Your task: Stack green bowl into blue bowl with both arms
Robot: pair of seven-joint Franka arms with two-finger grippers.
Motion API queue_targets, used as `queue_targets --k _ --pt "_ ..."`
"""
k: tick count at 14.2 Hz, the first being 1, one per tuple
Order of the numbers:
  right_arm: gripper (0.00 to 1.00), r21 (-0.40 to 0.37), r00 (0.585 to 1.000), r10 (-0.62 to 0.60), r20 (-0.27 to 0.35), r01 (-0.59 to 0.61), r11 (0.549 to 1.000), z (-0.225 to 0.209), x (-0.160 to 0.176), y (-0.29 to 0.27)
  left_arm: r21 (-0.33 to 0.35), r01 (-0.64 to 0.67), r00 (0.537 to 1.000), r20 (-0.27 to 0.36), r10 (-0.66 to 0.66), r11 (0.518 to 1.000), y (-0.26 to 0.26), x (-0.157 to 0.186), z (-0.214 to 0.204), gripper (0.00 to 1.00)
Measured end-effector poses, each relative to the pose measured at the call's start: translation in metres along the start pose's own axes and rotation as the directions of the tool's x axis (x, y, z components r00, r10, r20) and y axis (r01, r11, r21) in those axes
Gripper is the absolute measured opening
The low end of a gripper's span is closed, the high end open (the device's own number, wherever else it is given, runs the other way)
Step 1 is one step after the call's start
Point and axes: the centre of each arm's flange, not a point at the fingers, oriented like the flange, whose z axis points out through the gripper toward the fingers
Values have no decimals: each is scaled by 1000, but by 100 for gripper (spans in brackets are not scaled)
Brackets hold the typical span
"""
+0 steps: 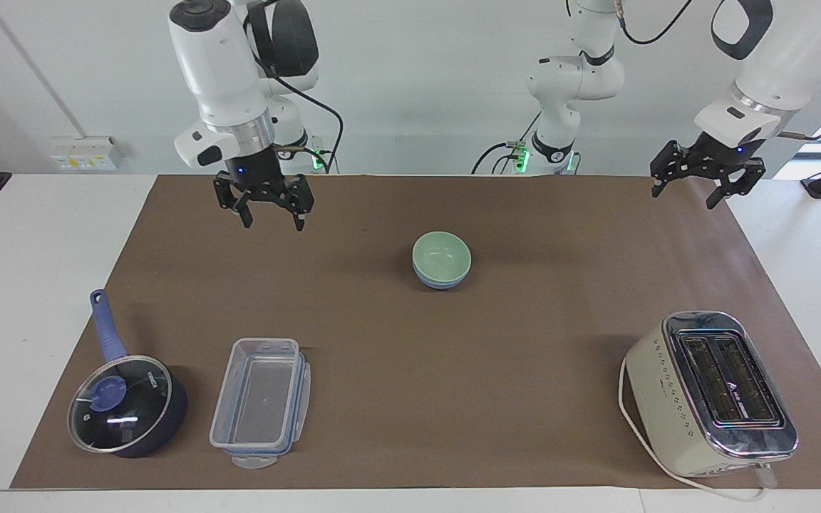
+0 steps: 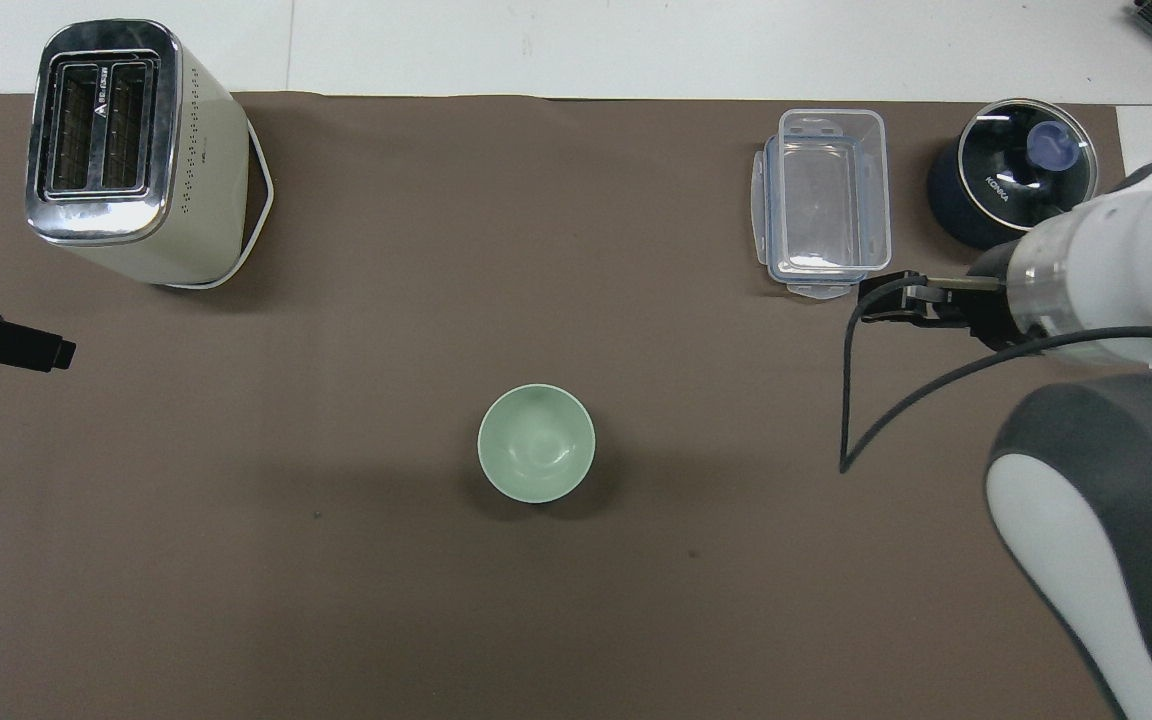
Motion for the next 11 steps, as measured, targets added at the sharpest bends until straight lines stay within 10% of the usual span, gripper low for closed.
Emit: queue_targets --k 11 --pt "100 -27 995 68 74 -66 997 -76 -16 92 0 2 1000 0 -2 1000 -1 0 0 100"
